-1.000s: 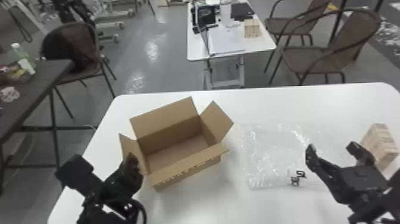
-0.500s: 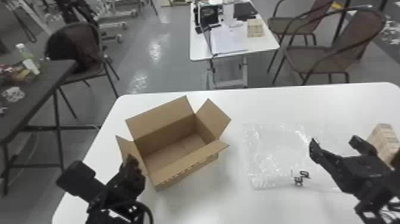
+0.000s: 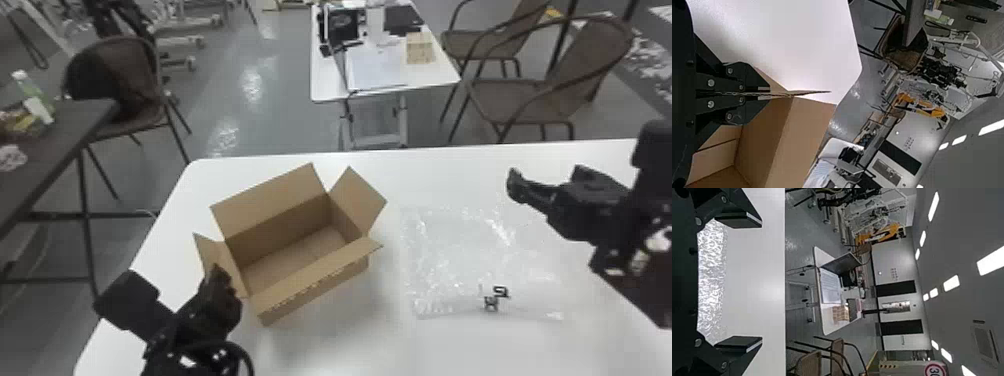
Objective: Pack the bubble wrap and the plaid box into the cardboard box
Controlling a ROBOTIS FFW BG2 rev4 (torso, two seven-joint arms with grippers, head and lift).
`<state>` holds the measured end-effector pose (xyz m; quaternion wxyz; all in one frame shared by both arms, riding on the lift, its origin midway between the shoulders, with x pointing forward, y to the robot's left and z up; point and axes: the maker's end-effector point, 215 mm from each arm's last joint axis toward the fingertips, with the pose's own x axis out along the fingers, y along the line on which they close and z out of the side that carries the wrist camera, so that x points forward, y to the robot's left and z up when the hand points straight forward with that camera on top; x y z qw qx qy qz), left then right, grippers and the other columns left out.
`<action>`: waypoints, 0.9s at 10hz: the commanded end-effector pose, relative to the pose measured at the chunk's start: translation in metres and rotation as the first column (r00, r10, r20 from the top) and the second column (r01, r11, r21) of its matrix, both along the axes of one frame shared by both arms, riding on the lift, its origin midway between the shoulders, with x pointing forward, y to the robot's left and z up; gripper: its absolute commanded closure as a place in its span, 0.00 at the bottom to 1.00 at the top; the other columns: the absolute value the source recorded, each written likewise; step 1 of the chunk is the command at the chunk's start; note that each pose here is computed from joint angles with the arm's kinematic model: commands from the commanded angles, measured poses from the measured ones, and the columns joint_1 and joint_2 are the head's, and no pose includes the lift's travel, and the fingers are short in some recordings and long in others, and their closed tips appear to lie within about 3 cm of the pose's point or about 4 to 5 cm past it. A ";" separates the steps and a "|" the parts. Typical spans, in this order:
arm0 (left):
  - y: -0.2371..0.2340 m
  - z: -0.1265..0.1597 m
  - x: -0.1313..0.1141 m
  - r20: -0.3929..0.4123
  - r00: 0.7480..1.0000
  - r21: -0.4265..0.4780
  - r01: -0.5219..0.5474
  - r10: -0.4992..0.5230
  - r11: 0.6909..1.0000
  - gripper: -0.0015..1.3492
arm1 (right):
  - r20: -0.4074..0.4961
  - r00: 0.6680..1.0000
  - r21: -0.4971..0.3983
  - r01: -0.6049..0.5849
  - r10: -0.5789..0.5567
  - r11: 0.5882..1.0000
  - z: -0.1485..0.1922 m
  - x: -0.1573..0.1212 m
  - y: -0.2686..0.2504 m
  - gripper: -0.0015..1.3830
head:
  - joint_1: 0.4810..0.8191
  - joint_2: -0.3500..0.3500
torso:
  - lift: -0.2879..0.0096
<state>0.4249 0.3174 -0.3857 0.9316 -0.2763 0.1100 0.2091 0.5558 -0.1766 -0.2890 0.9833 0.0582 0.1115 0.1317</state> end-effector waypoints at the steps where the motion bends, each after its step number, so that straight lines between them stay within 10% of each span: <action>1: -0.003 0.002 0.003 0.002 1.000 0.005 0.006 -0.006 1.000 0.85 | -0.171 0.985 -0.003 0.028 -0.028 1.000 -0.003 0.004 -0.007 0.17 | 0.63 0.74 | 0.62; 5: -0.003 0.005 0.004 0.003 1.000 0.022 0.006 -0.006 1.000 0.85 | -0.524 0.846 -0.042 0.083 -0.093 0.996 -0.078 -0.003 -0.008 0.17 | 0.63 0.68 | 0.62; 9: -0.009 0.009 0.011 0.006 1.000 0.041 0.027 -0.027 0.999 0.85 | -0.670 0.740 -0.003 0.075 -0.058 0.997 -0.143 0.016 0.012 0.17 | 0.63 0.72 | 0.62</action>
